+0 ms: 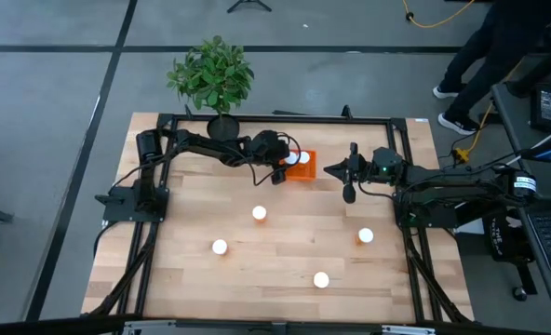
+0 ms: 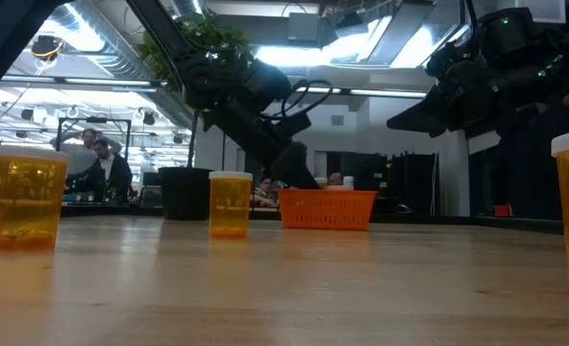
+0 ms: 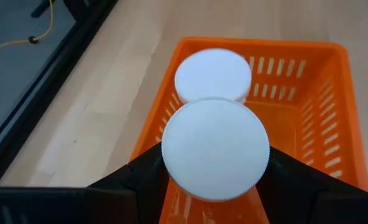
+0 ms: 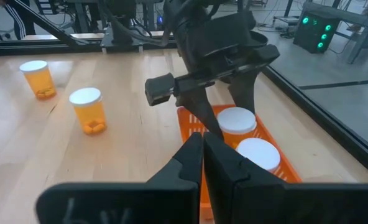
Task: Pick and place pill bottles into a basket
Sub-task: Put the orange pill bottle into the orange bin
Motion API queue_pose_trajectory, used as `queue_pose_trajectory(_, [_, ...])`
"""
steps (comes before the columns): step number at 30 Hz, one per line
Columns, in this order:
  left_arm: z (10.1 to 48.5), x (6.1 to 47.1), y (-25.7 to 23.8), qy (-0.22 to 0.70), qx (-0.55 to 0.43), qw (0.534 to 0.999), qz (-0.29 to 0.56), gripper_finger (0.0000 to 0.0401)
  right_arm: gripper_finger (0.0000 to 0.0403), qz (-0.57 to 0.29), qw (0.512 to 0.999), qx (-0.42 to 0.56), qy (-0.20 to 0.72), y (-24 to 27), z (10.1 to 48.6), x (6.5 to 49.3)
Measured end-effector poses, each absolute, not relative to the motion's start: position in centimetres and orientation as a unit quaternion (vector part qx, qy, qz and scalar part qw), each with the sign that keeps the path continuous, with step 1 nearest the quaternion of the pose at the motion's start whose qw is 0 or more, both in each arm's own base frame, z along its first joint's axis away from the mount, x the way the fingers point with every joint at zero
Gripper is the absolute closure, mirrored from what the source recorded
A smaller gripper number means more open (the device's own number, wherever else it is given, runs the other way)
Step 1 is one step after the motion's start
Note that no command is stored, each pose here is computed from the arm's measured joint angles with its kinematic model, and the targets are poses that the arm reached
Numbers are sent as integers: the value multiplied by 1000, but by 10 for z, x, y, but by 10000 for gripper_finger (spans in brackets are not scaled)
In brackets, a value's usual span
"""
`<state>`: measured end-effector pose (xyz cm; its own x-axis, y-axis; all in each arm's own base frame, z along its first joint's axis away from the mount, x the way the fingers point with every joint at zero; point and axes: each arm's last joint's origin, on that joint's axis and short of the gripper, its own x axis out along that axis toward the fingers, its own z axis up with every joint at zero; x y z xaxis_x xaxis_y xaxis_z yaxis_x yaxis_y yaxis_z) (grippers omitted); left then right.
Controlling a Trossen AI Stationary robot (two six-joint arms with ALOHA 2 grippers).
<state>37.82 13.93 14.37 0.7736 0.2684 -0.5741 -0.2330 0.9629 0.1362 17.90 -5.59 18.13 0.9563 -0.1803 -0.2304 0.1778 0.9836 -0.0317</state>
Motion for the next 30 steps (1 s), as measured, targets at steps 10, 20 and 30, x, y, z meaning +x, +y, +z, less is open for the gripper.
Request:
queue_pose_trajectory(10, [144, 376, 145, 307, 34, 941, 140, 195, 385, -90, 989, -5, 117, -56, 181, 179])
queue_pose_trajectory(20, [143, 376, 145, 312, 22, 939, 142, 195, 385, -91, 989, -5, 117, -56, 181, 179])
queue_pose_trajectory(30, [143, 376, 144, 313, 29, 939, 137, 195, 385, -91, 989, -4, 117, -56, 181, 179])
